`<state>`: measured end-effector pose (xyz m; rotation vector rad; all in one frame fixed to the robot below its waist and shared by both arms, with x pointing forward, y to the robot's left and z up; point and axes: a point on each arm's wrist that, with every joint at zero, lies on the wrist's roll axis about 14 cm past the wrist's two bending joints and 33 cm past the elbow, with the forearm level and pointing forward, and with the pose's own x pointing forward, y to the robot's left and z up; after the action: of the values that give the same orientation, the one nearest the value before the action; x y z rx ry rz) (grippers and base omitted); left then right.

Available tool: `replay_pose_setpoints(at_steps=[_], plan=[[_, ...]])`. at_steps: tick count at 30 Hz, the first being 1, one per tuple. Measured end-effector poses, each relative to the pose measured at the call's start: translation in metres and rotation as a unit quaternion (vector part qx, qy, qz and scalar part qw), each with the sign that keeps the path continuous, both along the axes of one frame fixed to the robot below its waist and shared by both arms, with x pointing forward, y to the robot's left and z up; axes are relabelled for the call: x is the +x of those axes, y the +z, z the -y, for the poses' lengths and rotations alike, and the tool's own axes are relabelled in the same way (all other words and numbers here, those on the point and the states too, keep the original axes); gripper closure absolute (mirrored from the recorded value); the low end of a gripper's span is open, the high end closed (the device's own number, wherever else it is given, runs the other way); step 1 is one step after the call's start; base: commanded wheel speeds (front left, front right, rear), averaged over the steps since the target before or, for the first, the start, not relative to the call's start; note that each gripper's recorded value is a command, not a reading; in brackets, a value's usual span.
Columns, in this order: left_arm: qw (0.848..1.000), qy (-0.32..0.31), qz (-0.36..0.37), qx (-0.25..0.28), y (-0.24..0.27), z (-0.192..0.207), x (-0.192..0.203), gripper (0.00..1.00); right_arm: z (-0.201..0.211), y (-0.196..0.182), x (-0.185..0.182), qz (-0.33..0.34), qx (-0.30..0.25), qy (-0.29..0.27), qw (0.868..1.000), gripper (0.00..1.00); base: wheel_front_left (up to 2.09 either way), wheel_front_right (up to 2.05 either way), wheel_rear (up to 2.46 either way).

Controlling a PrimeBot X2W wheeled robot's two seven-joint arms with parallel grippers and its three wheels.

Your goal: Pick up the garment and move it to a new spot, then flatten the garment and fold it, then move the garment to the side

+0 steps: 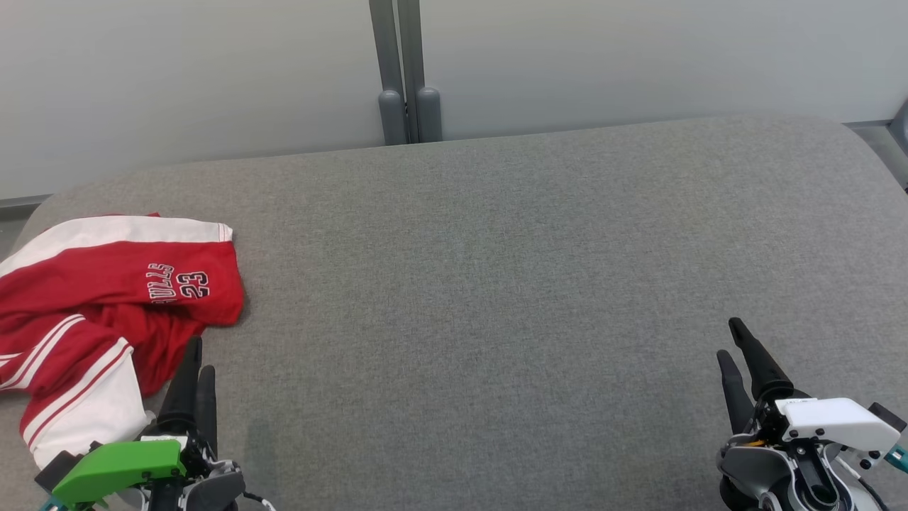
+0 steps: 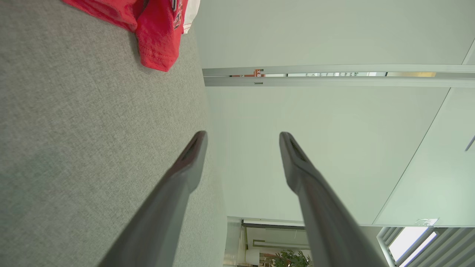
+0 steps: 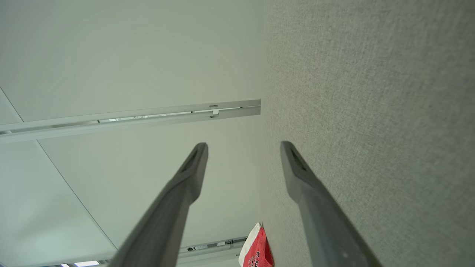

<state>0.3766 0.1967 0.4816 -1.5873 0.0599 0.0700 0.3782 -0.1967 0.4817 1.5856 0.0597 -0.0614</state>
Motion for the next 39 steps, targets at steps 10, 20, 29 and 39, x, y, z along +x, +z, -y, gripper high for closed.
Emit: replay_pose_setpoints(at_steps=[10,20,29,39], plan=[[1.0,0.013,0.011,0.017,0.008,-0.001,0.001,0.0,-0.009,0.012,0.004,0.019,-0.005,0.005,1.0,0.0,0.0,0.0,0.0],[0.996,0.018,0.03,0.079,0.021,-0.001,0.003,0.0,-0.014,0.029,0.009,0.044,-0.043,0.004,0.998,0.0,0.0,0.0,0.0],[0.982,0.016,0.039,0.183,0.03,0.001,0.004,0.0,-0.024,0.043,0.015,0.068,-0.153,0.023,0.986,0.0,0.0,0.0,0.0],[0.948,0.007,0.033,0.316,0.033,0.008,0.004,0.0,-0.039,0.052,0.017,0.092,-0.269,0.044,0.958,0.0,0.0,0.0,0.0]])
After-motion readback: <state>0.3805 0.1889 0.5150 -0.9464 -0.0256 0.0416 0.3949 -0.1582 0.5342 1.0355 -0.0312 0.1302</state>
